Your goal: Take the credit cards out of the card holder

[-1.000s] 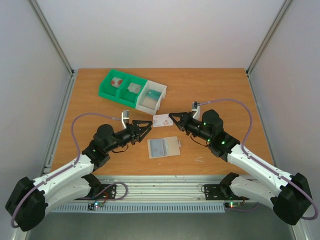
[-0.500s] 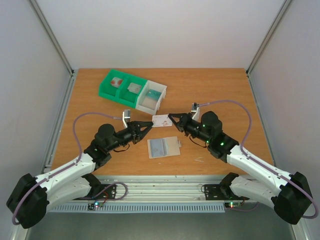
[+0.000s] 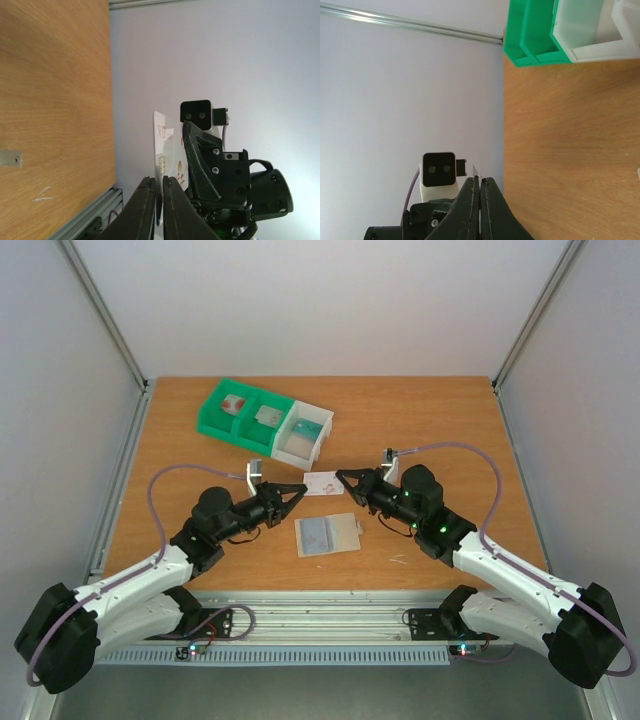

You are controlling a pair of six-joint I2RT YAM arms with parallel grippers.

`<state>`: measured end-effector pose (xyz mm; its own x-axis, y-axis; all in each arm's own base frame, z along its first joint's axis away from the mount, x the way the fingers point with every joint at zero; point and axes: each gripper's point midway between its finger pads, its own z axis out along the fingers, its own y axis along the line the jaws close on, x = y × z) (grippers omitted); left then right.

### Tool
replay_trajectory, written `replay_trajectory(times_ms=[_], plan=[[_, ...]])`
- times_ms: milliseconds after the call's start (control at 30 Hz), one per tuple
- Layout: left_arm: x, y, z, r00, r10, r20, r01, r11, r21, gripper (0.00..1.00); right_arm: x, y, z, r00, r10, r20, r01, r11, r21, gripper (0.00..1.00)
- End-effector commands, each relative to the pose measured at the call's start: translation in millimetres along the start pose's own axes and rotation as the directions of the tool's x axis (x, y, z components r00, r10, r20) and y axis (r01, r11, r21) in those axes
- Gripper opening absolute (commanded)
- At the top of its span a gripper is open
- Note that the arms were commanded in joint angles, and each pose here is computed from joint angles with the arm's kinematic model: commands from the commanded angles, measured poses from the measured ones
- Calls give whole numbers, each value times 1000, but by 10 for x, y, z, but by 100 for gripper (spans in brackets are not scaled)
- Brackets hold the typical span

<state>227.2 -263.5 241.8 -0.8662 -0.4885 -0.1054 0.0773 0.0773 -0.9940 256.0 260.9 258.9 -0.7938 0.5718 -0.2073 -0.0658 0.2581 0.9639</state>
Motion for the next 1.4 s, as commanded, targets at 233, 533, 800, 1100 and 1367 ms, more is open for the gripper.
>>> replay_trajectory(times_ms=[233,533,800,1100,1367], plan=[[-9,-224,-12,996,86,13,-87,992,88,0,90,-49,-129,998,-63,-12,63,998,-12,12],[-29,-108,-73,970,229,-76,-234,971,-59,0,167,-64,-622,950,-309,-49,312,947,78,51],[-292,-137,-262,941,287,-181,-322,923,-210,1,285,180,-884,856,-484,-179,503,860,80,98],[-737,-15,-257,904,331,-271,-413,842,-348,0,410,61,-1001,816,-520,-253,553,830,76,99],[-1260,147,-181,894,354,-274,-444,784,-434,0,383,39,-1066,788,-542,-290,593,796,124,99]])
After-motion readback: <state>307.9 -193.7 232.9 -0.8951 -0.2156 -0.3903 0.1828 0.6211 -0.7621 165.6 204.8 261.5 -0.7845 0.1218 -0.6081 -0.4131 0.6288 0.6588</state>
